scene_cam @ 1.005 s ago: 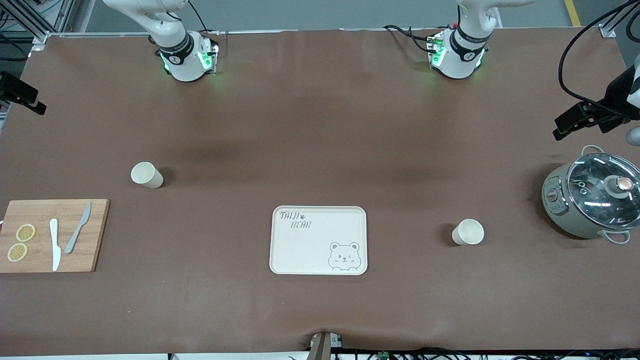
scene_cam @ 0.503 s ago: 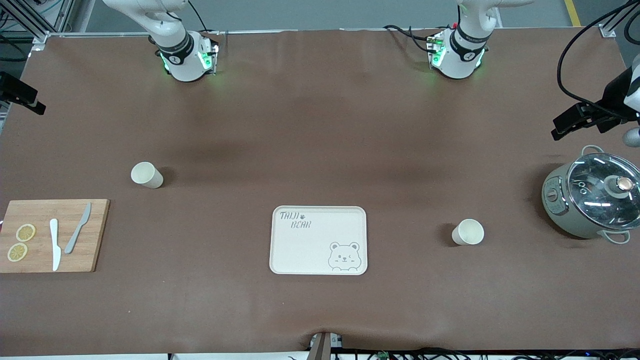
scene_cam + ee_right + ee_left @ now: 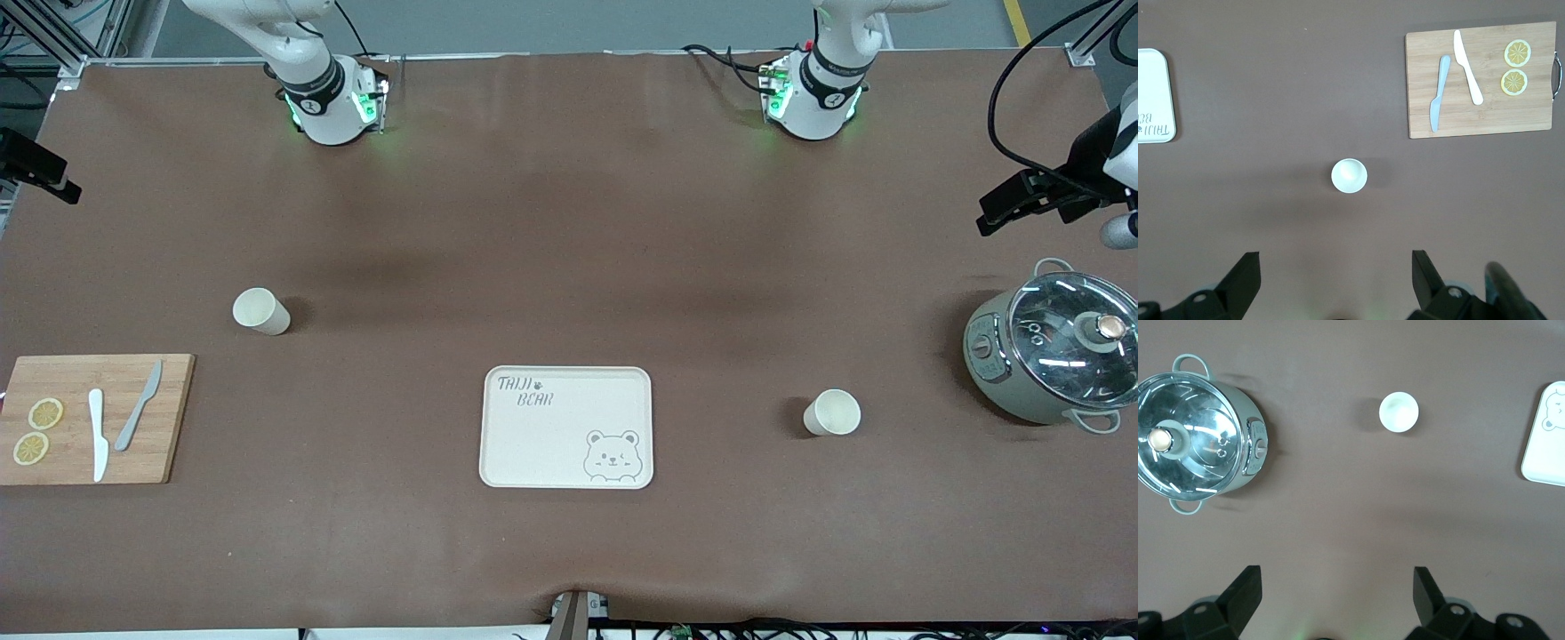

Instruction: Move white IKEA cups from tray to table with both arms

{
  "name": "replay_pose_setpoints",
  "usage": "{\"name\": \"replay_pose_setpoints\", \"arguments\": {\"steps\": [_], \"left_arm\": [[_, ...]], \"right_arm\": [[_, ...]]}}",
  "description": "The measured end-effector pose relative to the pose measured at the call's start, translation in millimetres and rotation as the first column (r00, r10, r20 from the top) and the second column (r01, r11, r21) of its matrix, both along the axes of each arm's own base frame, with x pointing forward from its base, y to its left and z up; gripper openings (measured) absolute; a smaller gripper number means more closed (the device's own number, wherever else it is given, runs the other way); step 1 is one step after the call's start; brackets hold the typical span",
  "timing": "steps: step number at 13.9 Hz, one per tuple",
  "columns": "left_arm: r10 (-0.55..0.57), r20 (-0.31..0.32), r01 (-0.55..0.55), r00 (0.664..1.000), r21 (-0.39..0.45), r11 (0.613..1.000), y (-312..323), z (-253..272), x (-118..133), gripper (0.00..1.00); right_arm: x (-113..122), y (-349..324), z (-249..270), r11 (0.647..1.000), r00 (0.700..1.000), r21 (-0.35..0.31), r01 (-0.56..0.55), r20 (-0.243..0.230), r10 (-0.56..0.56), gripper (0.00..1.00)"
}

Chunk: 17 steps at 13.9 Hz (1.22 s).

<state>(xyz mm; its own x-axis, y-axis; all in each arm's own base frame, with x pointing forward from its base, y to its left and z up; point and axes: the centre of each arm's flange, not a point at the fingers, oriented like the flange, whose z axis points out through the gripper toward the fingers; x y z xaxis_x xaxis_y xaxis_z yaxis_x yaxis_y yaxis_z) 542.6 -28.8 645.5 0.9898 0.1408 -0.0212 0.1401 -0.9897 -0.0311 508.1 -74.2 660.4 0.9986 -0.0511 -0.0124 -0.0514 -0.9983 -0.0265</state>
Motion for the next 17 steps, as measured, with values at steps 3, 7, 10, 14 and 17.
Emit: {"name": "replay_pose_setpoints", "arguments": {"steps": [3, 7, 10, 14, 17], "left_arm": [[0.0, -0.005, 0.0, 1.0, 0.0, 1.0, -0.1, -0.5, -0.5, 1.0], [0.009, -0.003, -0.009, 1.0, 0.0, 1.0, 5.1, 0.4, -0.1, 1.0], [0.012, 0.005, -0.012, 1.0, 0.0, 1.0, 6.8, 4.1, -0.1, 1.0], [0.015, 0.006, -0.015, 1.0, 0.0, 1.0, 8.2, 4.7, 0.0, 1.0], [0.015, 0.007, -0.015, 1.0, -0.001, 1.0, 8.4, 5.2, 0.0, 1.0]], "right_arm": [[-0.2, -1.2, 0.0, 1.0, 1.0, 0.0, 0.002, 0.0, -0.002, 1.0], [-0.4, -2.2, -0.1, 1.0, 1.0, 0.0, 0.004, 0.0, -0.004, 1.0], [-0.4, -2.7, -0.1, 1.0, 1.0, 0.0, 0.005, 0.0, -0.005, 1.0], [-0.6, -3.8, -0.1, 1.0, 1.0, 0.001, 0.007, -0.001, -0.007, 1.0], [-1.0, -8.0, -0.6, 1.0, 1.0, 0.001, 0.015, -0.002, -0.015, 1.0]]}}
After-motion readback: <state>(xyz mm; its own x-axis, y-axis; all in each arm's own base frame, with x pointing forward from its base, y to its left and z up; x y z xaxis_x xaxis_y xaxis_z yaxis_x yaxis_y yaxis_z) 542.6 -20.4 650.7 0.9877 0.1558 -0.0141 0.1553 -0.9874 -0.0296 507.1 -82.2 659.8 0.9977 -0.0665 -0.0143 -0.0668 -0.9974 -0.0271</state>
